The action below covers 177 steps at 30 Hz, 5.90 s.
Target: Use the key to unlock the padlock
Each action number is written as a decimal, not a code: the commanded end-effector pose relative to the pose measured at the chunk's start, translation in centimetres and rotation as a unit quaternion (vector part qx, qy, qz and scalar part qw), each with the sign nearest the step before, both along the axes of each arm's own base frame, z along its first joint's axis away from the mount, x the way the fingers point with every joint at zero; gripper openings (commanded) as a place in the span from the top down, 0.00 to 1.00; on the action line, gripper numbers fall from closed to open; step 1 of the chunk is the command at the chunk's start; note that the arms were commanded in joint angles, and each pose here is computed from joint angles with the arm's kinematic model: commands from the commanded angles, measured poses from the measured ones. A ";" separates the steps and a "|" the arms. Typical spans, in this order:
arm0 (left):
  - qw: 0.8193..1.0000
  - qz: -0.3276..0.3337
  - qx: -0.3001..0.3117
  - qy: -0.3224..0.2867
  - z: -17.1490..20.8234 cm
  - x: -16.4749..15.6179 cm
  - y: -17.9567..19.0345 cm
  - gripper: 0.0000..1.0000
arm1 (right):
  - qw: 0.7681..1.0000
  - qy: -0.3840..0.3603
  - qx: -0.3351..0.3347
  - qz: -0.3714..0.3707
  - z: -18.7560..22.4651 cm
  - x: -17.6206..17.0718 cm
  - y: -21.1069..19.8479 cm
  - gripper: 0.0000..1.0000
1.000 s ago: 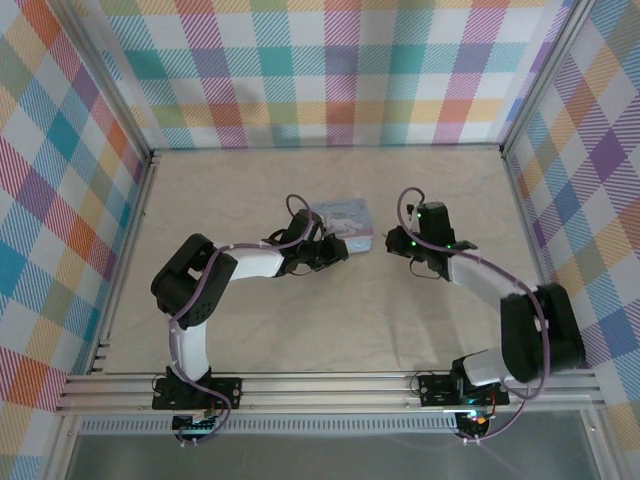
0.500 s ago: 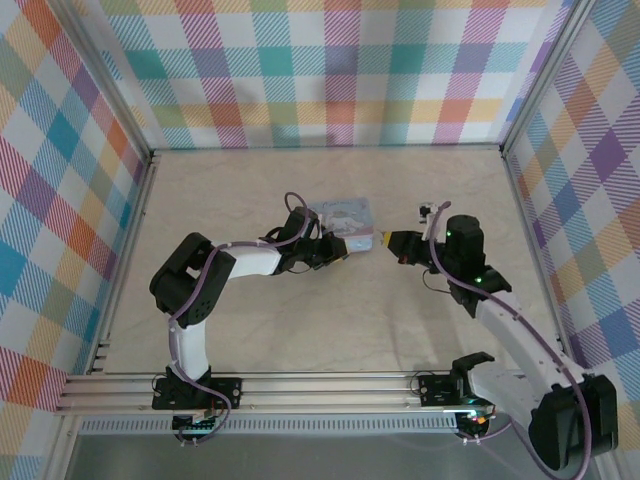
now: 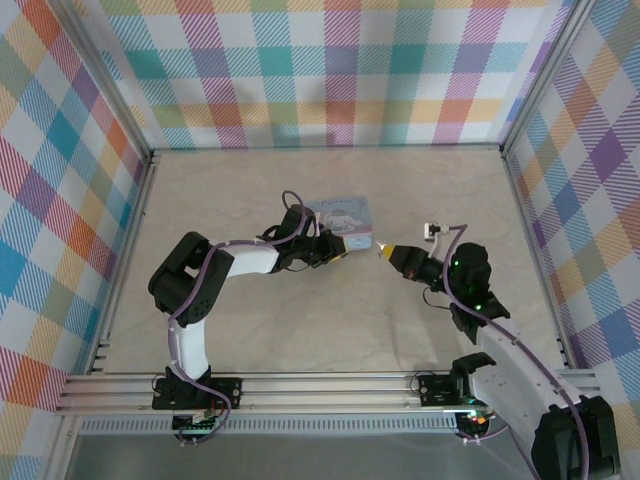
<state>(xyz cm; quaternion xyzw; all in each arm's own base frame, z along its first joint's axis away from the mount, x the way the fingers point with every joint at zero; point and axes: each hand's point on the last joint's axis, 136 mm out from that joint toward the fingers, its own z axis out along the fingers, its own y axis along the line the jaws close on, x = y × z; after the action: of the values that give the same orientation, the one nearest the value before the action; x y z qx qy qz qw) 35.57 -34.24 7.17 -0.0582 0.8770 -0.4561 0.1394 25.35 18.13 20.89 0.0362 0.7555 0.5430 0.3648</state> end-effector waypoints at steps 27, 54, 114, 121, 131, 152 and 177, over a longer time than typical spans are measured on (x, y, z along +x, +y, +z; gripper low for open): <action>0.999 -0.002 -0.028 -0.024 2.1 0.6 0.1 0.91 | 0.997 0.023 0.049 -0.055 4.2 7.2 -0.1 1.00; 0.998 0.022 -0.045 -0.045 3.9 3.5 0.5 0.90 | 0.987 0.118 0.106 -0.041 -7.0 8.2 0.0 1.00; 0.995 0.015 -0.088 -0.033 4.7 2.9 0.1 0.90 | 0.988 0.110 0.108 0.000 -10.3 8.5 6.3 1.00; 0.995 0.015 -0.090 -0.030 4.4 2.9 0.1 0.90 | 0.988 0.105 0.111 0.004 -9.8 8.7 6.6 1.00; 0.995 0.014 -0.094 -0.028 4.4 2.8 0.1 0.90 | 0.988 0.101 0.113 0.012 -9.5 8.9 7.1 1.00; 0.994 0.016 -0.106 -0.022 4.4 2.8 -0.1 0.91 | 0.990 0.077 0.114 0.012 -8.1 8.5 6.9 1.00; 0.987 0.008 -0.154 -0.033 6.3 2.4 -0.5 0.92 | 0.970 0.174 0.171 0.011 -9.3 10.3 8.1 1.00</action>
<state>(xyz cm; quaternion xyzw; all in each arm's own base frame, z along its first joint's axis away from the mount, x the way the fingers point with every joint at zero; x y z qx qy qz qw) 39.18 -33.59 12.05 -0.1027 0.8074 -0.5542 0.1744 34.94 25.45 10.40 0.1785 0.7222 0.6317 0.2181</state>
